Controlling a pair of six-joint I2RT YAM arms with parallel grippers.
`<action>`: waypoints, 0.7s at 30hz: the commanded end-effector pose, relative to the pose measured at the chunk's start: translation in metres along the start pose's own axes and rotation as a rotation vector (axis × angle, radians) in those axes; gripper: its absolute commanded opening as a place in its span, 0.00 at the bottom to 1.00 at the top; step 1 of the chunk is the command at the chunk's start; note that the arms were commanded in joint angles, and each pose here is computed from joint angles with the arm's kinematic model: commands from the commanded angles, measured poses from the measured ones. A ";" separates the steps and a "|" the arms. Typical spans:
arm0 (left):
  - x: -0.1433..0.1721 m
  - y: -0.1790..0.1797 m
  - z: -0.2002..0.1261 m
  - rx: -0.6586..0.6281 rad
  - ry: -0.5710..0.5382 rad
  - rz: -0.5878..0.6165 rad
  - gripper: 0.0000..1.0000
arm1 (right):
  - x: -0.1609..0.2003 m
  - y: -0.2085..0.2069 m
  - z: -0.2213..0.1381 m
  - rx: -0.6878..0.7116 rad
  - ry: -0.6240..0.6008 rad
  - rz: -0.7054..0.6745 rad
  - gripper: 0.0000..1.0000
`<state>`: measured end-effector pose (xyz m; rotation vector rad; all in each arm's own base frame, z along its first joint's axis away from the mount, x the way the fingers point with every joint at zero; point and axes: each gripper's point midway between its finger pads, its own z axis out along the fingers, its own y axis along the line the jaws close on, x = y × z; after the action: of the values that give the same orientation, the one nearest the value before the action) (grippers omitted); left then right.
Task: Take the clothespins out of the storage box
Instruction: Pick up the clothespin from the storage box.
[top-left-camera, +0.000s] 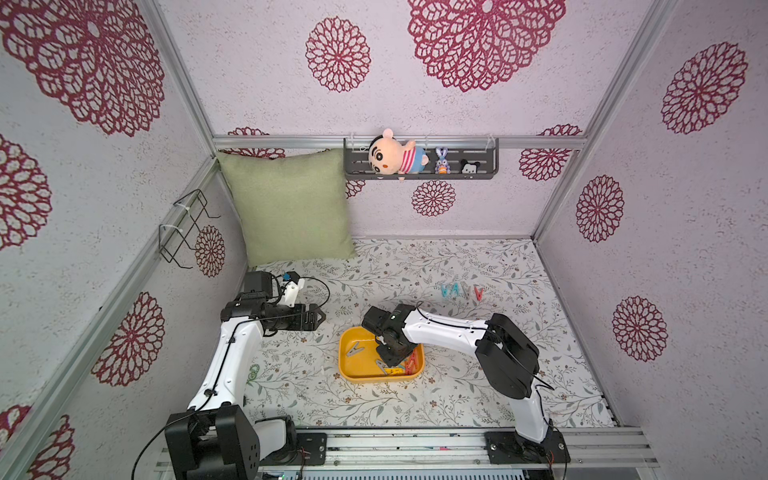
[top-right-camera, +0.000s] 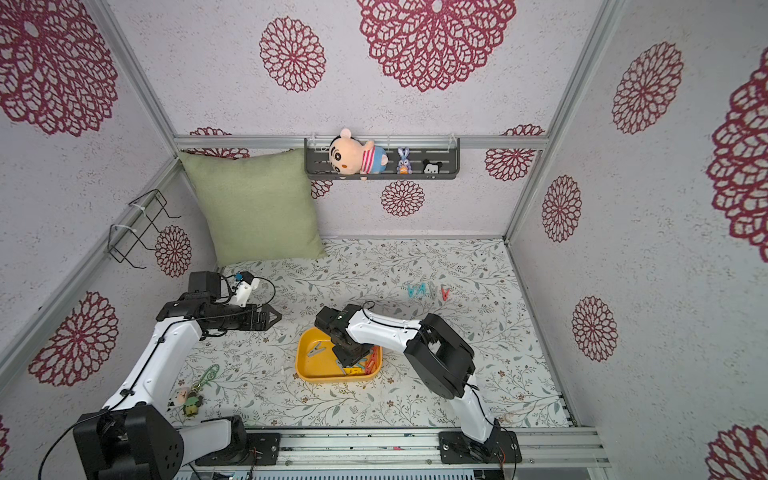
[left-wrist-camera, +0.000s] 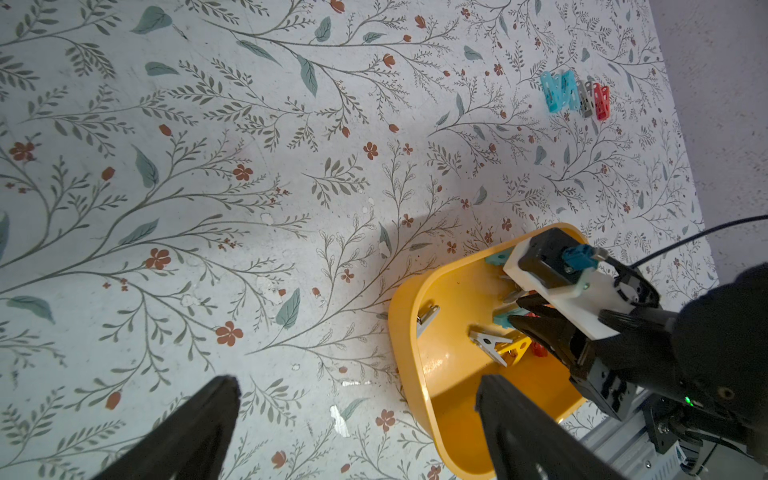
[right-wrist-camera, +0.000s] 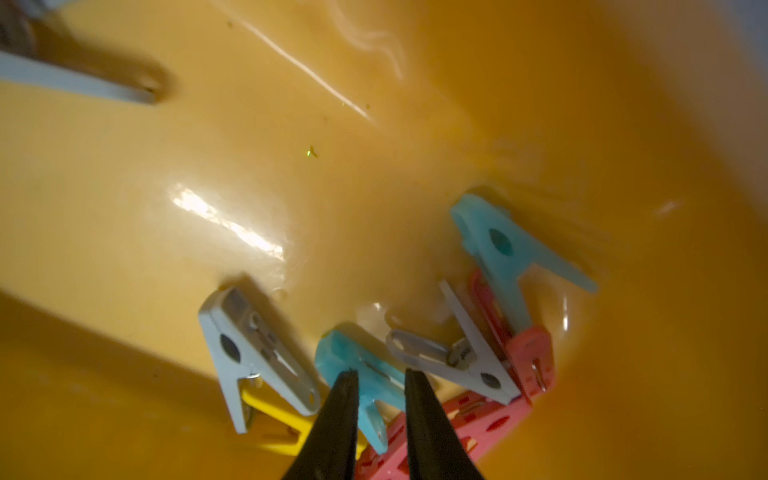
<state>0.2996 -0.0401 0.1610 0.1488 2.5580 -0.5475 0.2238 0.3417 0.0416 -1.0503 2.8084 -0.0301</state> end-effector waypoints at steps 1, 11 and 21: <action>-0.008 0.002 -0.002 0.002 -0.030 0.009 0.97 | -0.009 -0.002 -0.005 0.034 -0.021 -0.094 0.25; -0.008 0.003 -0.001 -0.001 -0.028 0.009 0.97 | -0.008 -0.010 -0.006 0.070 -0.002 -0.216 0.25; -0.008 0.001 -0.002 0.006 -0.029 0.010 0.98 | -0.012 -0.020 -0.006 0.062 0.008 -0.244 0.25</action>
<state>0.2996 -0.0397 0.1610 0.1469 2.5578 -0.5474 0.2398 0.3365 0.0457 -1.3380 2.6607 -0.1281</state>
